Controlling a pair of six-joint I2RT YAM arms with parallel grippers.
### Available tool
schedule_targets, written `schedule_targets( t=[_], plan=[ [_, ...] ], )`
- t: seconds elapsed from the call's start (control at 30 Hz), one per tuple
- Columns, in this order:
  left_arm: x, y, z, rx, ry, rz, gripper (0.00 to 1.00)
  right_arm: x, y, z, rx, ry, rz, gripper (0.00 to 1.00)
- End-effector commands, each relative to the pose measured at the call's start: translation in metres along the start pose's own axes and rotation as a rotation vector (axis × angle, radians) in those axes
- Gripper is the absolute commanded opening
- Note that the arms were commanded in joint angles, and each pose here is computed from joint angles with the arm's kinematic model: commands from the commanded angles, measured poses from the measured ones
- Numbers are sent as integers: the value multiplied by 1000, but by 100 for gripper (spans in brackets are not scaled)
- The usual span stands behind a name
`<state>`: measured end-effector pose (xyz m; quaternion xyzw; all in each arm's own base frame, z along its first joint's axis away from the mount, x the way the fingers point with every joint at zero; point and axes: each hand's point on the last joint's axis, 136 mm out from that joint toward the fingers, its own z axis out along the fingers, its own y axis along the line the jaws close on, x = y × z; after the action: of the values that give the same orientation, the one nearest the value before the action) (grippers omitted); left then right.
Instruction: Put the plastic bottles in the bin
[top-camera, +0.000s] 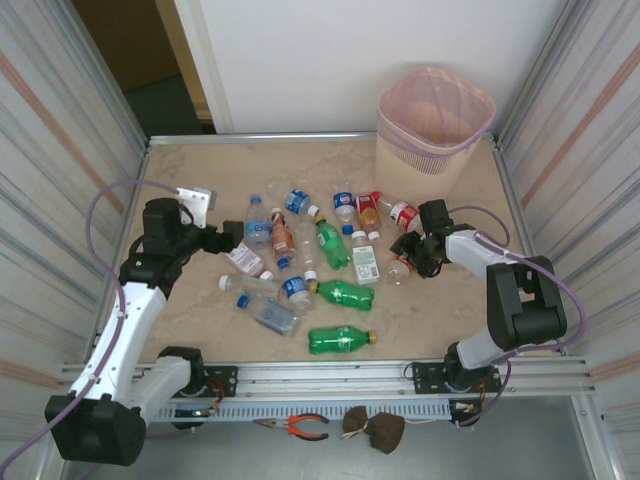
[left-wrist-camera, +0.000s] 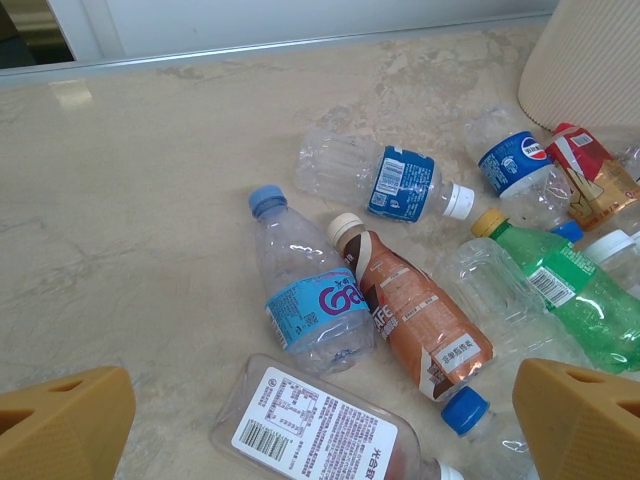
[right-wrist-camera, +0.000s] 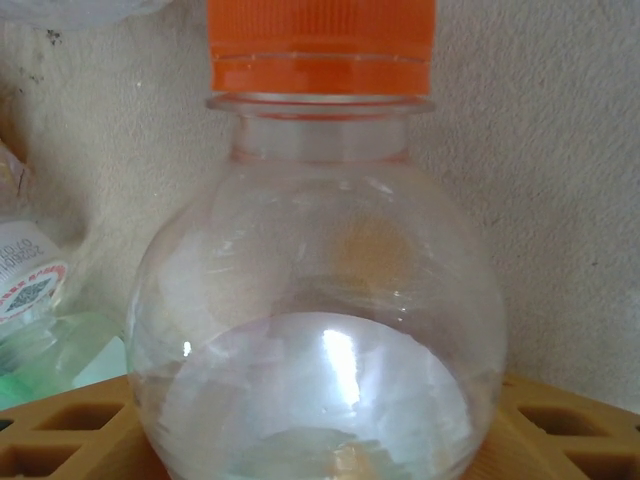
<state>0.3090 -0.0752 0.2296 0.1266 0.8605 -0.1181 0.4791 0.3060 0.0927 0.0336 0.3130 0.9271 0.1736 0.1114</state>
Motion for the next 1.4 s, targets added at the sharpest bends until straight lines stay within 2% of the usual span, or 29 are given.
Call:
schedule_targets(
  t=[0.0, 0.33, 0.7, 1.0, 1.2, 1.37],
  plan=[
    [2, -4, 0, 15, 3, 11, 98, 3, -9, 3, 20, 14, -1, 62],
    [-3, -17, -7, 85, -32, 81, 99, 4, -12, -13, 19, -20, -25, 59],
    [-42, -37, -22, 184, -150, 117, 99, 0, -12, -57, 6, -119, -75, 59],
    [-86, -64, -43, 337, -296, 218, 99, -12, -8, -118, 12, -266, -160, 58],
    [-122, -74, -61, 373, -425, 278, 99, -27, 4, -170, -2, -399, -216, 58],
    [-140, -84, -70, 431, -461, 325, 99, -39, 24, -215, -39, -485, -255, 58]
  ],
)
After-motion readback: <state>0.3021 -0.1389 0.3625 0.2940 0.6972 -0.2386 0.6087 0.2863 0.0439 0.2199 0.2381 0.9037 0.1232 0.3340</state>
